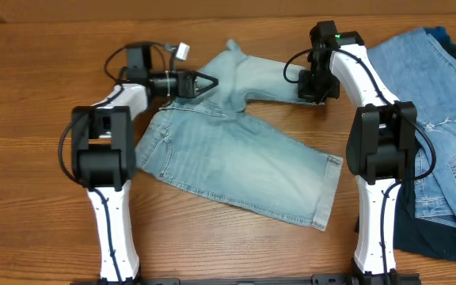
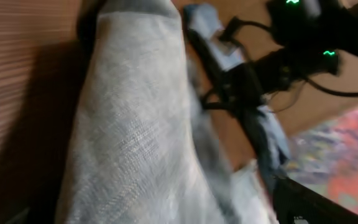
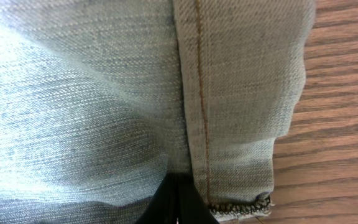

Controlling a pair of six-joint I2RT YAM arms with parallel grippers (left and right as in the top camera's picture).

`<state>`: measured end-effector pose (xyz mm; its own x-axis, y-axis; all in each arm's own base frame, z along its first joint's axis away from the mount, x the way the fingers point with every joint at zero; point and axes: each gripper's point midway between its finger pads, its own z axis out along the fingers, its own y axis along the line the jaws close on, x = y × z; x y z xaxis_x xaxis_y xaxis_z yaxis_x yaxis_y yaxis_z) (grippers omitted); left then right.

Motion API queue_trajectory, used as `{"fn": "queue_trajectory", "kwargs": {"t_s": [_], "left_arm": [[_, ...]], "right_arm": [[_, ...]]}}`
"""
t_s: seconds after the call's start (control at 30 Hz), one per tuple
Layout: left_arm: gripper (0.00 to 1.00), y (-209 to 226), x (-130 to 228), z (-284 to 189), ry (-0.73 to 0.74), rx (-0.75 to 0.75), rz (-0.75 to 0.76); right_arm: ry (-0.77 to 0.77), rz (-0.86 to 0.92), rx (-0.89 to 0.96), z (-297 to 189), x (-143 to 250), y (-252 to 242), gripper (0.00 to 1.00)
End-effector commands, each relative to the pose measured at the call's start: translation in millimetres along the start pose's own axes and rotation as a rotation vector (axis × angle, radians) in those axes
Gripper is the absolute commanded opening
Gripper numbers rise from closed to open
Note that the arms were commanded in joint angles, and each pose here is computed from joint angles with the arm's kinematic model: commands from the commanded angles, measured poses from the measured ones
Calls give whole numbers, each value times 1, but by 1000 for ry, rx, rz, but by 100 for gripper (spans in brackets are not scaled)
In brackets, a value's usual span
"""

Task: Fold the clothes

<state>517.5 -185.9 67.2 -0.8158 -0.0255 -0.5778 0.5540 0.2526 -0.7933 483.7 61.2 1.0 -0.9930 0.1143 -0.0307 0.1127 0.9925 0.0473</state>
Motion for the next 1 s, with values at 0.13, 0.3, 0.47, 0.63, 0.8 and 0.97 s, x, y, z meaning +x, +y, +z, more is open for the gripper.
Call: {"fn": "queue_trajectory", "kwargs": {"t_s": [0.13,0.3,0.47,0.63,0.8,0.97], "left_arm": [[100,-87,-38,5,83,313,109],[100,-109,-52,0,80,312,149],[100,-113,-54,-1,76,311,169],[100,-110,-55,-4,71,307,164],[100,-30,-91,-20,-205,41,-37],[100,7,-103,-21,-315,-179,-82]], "right_arm": [[120,0,34,37,27,-9,4],[126,1,36,37,28,-10,4],[134,0,46,36,30,-11,4],[201,113,221,28,50,-46,4],[177,144,102,28,40,-34,4],[128,132,78,24,29,-24,4]]}}
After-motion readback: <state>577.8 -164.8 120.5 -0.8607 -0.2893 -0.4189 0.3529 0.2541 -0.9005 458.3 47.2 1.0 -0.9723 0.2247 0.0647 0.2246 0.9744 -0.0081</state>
